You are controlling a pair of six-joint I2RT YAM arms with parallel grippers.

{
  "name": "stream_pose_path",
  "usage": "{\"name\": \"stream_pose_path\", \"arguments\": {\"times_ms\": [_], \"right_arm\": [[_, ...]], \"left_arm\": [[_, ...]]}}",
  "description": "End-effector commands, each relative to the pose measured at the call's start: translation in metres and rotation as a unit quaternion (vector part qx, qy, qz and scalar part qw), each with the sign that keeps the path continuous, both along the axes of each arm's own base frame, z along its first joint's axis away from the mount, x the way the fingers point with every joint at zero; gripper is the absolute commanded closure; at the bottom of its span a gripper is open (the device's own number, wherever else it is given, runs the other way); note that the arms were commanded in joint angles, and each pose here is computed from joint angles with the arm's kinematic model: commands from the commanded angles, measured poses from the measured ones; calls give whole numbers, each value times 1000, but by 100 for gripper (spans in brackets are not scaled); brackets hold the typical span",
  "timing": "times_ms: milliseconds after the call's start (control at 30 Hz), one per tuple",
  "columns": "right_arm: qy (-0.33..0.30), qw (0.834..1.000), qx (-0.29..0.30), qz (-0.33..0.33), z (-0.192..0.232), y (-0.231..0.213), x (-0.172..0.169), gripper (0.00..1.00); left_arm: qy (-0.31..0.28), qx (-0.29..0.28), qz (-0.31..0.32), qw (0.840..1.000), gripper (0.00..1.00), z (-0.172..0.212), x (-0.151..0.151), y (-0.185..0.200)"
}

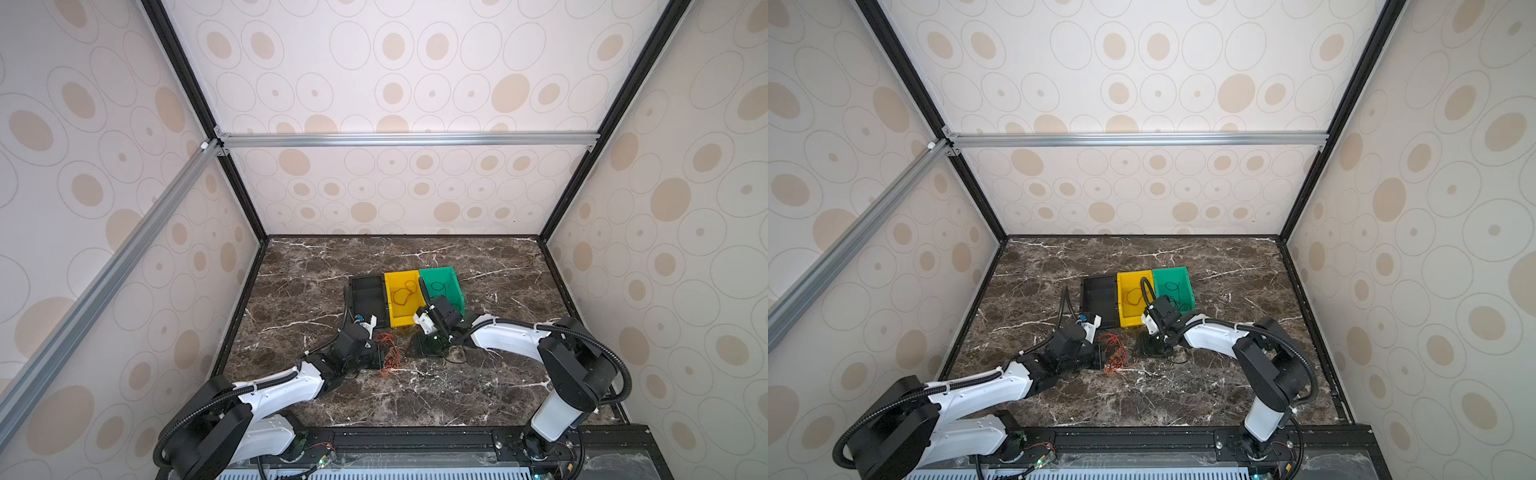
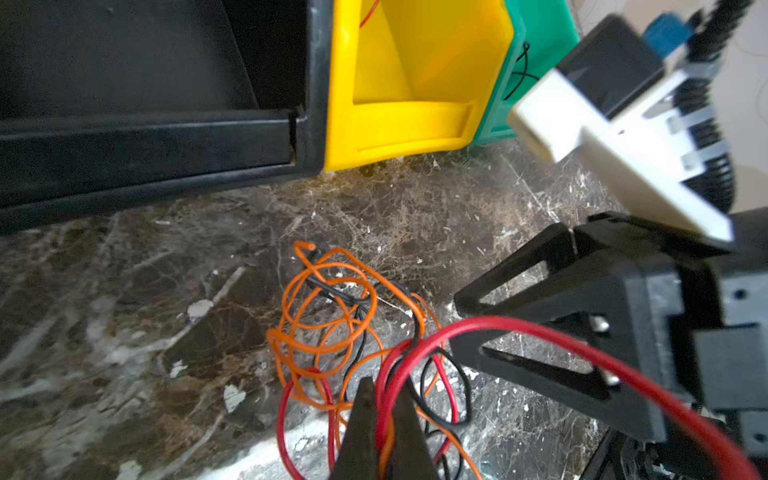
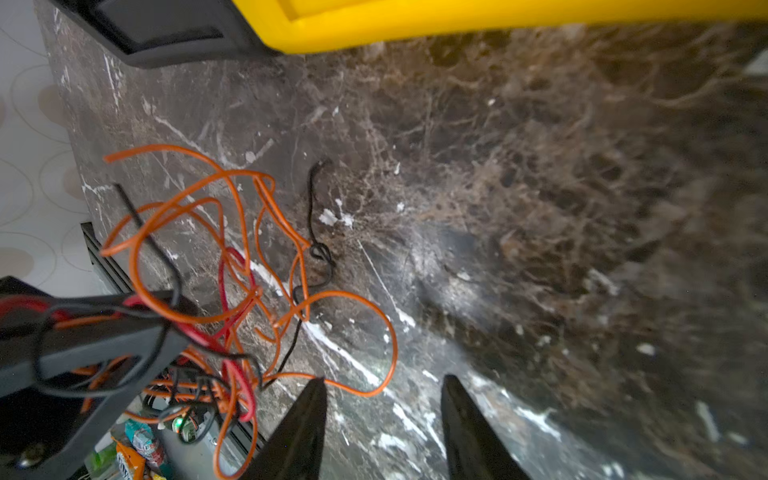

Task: Untangle the cables
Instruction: 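Pinch an orange wire with the right gripper and drag it away from the tangle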

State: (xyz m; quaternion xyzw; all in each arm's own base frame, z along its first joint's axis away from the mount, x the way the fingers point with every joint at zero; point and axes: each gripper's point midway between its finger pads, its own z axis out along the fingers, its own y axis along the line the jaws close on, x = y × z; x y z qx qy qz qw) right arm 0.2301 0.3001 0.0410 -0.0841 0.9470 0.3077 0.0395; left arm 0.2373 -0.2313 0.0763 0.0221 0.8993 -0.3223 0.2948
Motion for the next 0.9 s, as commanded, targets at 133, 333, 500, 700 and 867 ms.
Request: {"name": "stream_pose_path", "arguments": {"times_ms": [133, 333, 500, 700, 867], "right_arm": [[35, 999, 38, -13, -8, 13, -6, 53], [34, 997, 61, -31, -6, 20, -1, 67], [15, 999, 36, -32, 0, 10, 2, 100], [-36, 996, -61, -60, 9, -39, 14, 100], [-75, 986, -115, -92, 24, -76, 24, 100]], "left_arm": [[-28, -55, 23, 998, 99, 30, 11, -2], [-34, -82, 26, 996, 99, 36, 11, -3], [-29, -65, 34, 997, 94, 29, 9, 3], [-13, -32, 57, 998, 86, 11, 4, 22], [-1, -20, 76, 997, 90, -3, -3, 37]]}}
